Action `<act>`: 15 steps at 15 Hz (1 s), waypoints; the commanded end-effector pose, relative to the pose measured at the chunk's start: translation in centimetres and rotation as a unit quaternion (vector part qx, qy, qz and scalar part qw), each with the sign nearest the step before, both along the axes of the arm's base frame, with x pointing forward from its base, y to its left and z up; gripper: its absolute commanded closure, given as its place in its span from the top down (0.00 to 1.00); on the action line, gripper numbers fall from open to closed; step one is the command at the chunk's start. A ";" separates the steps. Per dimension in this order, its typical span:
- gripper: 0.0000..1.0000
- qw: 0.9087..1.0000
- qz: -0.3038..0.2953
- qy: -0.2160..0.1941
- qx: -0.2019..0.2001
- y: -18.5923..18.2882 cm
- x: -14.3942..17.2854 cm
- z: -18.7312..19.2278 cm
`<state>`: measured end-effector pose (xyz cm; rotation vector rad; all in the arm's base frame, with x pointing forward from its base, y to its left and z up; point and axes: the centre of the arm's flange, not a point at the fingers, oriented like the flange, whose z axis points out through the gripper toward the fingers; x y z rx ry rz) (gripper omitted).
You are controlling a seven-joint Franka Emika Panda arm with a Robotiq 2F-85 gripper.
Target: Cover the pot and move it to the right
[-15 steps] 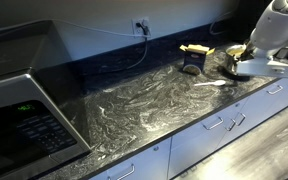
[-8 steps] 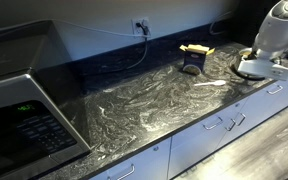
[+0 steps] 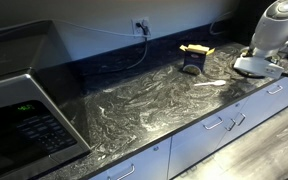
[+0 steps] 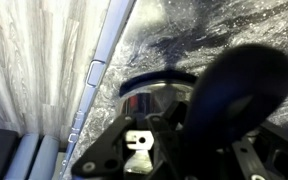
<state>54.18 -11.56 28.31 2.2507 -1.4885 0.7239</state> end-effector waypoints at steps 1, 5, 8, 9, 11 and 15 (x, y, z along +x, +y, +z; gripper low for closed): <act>0.03 1.000 -0.010 -0.025 -0.010 -0.8 2.8 1.6; 0.03 0.999 -0.016 -0.026 -0.014 -1.1 4.6 1.4; 0.03 0.999 -0.026 -0.020 -0.017 -1.2 5.6 1.4; 0.03 0.999 -0.030 -0.017 -0.018 -1.2 5.8 1.4; 0.35 0.999 -0.035 -0.014 -0.018 -1.3 6.0 1.4; 0.58 0.999 -0.041 -0.019 -0.020 -1.5 6.0 2.5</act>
